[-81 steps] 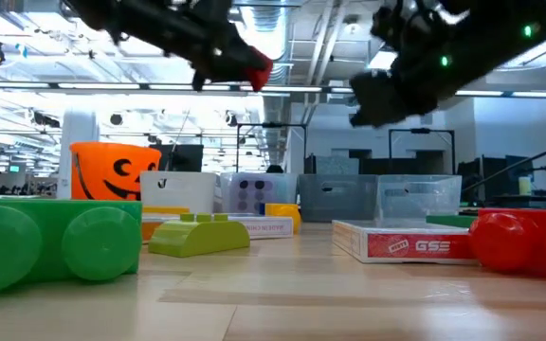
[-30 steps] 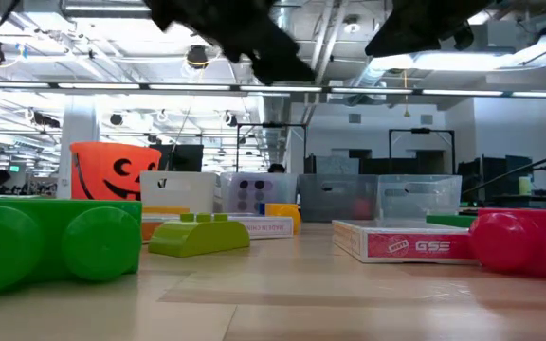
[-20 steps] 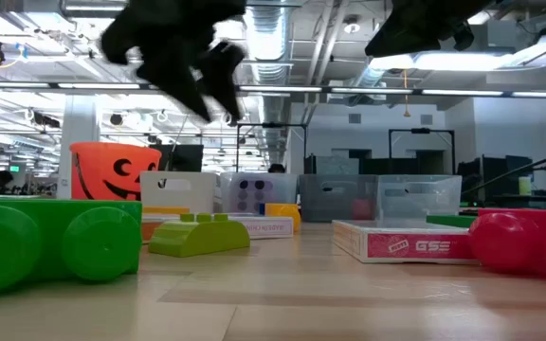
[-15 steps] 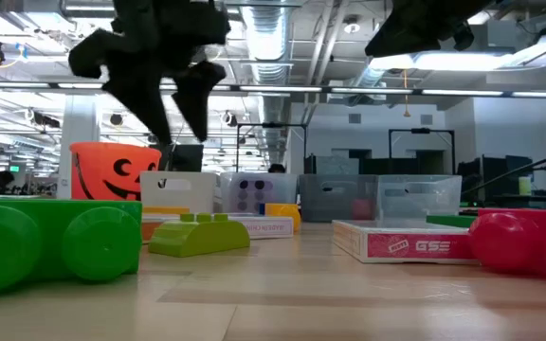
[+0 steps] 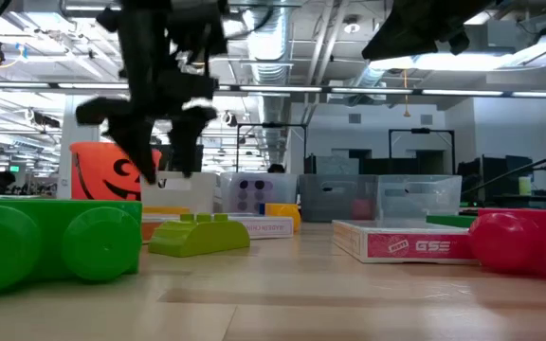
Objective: Pick & Place Toys
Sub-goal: Put the dark yellow game piece into the black bin
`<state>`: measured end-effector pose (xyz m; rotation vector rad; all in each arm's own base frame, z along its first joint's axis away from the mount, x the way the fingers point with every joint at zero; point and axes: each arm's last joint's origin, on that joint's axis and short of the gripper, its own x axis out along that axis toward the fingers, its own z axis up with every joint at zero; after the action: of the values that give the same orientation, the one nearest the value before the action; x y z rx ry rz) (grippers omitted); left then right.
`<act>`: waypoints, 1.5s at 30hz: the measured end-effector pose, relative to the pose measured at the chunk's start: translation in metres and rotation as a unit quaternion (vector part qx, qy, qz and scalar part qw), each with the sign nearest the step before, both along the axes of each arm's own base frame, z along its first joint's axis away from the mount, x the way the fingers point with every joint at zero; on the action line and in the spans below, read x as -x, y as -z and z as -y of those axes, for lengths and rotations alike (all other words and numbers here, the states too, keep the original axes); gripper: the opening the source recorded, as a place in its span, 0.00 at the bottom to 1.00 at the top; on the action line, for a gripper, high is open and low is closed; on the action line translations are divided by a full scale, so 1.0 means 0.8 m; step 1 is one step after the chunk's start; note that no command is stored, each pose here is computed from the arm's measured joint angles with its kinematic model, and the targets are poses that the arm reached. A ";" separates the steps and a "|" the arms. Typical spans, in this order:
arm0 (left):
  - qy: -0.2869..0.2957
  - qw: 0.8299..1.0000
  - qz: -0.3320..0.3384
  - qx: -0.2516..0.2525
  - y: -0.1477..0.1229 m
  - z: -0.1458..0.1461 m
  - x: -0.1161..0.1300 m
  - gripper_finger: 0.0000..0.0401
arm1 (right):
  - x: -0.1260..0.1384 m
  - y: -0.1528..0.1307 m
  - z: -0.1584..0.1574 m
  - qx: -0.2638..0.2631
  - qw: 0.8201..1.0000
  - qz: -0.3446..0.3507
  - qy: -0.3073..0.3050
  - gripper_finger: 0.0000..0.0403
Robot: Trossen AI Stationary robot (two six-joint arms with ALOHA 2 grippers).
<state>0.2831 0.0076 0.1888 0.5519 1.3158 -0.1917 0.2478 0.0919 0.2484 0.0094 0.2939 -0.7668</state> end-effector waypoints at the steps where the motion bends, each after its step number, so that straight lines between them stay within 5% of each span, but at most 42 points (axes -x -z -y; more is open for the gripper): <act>1: -0.003 1.000 -0.007 0.001 0.006 -0.003 0.004 0.69 | 0.000 0.000 0.000 0.000 1.000 0.000 0.000 0.16; 11: -0.008 1.000 -0.025 -0.004 0.052 -0.022 0.030 0.69 | 0.000 0.000 0.000 0.000 1.000 0.000 0.000 0.16; 27: 0.002 0.999 0.020 0.029 0.055 -0.020 0.023 0.69 | 0.000 0.000 0.000 0.000 1.000 0.000 0.000 0.16; 45: 0.004 0.999 -0.005 0.041 0.064 -0.019 0.033 0.44 | 0.000 0.000 0.000 -0.003 1.000 0.003 0.000 0.16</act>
<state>0.2567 0.0227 0.1377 0.4873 1.3098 -0.2530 0.2478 0.0921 0.2484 0.0174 0.2910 -0.7662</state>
